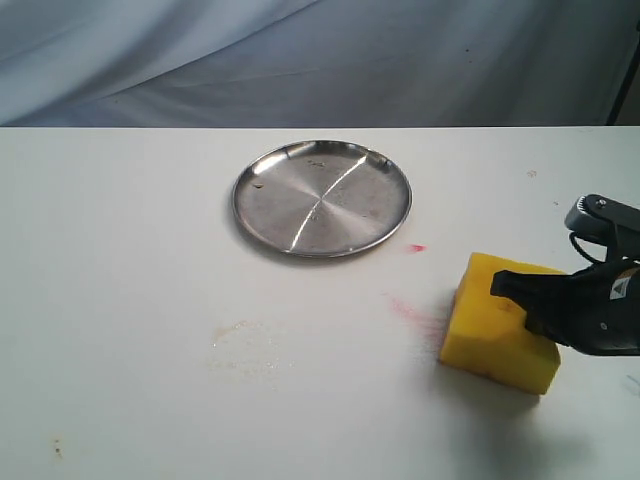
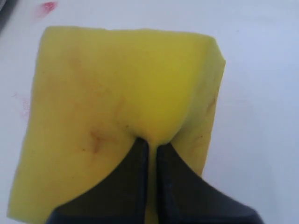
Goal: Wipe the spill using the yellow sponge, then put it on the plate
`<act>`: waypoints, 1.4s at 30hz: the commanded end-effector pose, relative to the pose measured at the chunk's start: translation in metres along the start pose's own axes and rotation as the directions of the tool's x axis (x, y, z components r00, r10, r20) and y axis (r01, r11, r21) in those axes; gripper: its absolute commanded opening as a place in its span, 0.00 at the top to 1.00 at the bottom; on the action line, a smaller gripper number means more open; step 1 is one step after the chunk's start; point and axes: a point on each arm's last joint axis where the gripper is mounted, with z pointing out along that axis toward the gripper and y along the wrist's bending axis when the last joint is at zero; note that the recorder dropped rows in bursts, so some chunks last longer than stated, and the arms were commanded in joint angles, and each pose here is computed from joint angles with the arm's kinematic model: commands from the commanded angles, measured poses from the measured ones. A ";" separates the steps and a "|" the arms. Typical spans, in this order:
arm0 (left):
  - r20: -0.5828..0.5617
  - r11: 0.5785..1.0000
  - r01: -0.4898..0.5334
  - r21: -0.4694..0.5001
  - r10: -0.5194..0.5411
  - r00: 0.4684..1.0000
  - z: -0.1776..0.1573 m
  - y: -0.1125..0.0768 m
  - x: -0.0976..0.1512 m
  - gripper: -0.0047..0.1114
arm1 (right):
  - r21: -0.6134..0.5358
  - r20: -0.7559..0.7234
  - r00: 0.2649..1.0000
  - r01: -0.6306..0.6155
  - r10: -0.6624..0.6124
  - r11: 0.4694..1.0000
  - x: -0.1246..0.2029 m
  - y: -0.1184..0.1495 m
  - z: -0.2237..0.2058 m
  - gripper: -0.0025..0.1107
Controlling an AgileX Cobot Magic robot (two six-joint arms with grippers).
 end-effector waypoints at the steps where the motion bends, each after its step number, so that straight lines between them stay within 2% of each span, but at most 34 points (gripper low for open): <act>1: 0.001 1.000 0.002 0.001 -0.002 1.000 0.000 0.000 0.001 0.95 | -0.031 -0.010 0.999 0.047 -0.047 0.998 0.007 0.015 0.006 0.98; 9: 0.001 1.000 0.002 0.001 -0.002 1.000 0.000 0.000 0.001 0.95 | -0.085 -0.081 0.989 0.115 -0.122 0.990 0.035 0.049 0.029 0.98; 15: 0.001 1.000 0.002 0.001 -0.002 1.000 0.000 0.000 0.001 0.95 | -0.156 -0.124 0.962 0.223 -0.243 0.962 0.041 0.102 0.040 0.98; 25: 0.001 1.000 0.000 0.001 0.000 1.000 0.000 0.000 0.001 0.95 | -0.256 -0.181 0.909 0.325 -0.376 0.910 0.060 0.193 0.064 0.98; 31: 0.001 1.000 0.000 0.001 0.000 1.000 0.000 0.000 0.001 0.95 | -0.300 -0.210 0.874 0.370 -0.439 0.879 0.076 0.235 0.077 0.98; 35: 0.001 1.000 0.002 0.001 -0.002 1.000 0.000 0.000 0.001 0.95 | -0.333 -0.195 0.861 0.393 -0.470 0.857 0.083 0.256 0.077 0.98; 42: 0.001 1.000 0.002 0.001 -0.002 1.000 0.000 0.000 0.001 0.95 | -0.374 -0.163 0.870 0.382 -0.466 0.845 0.079 0.275 0.072 0.98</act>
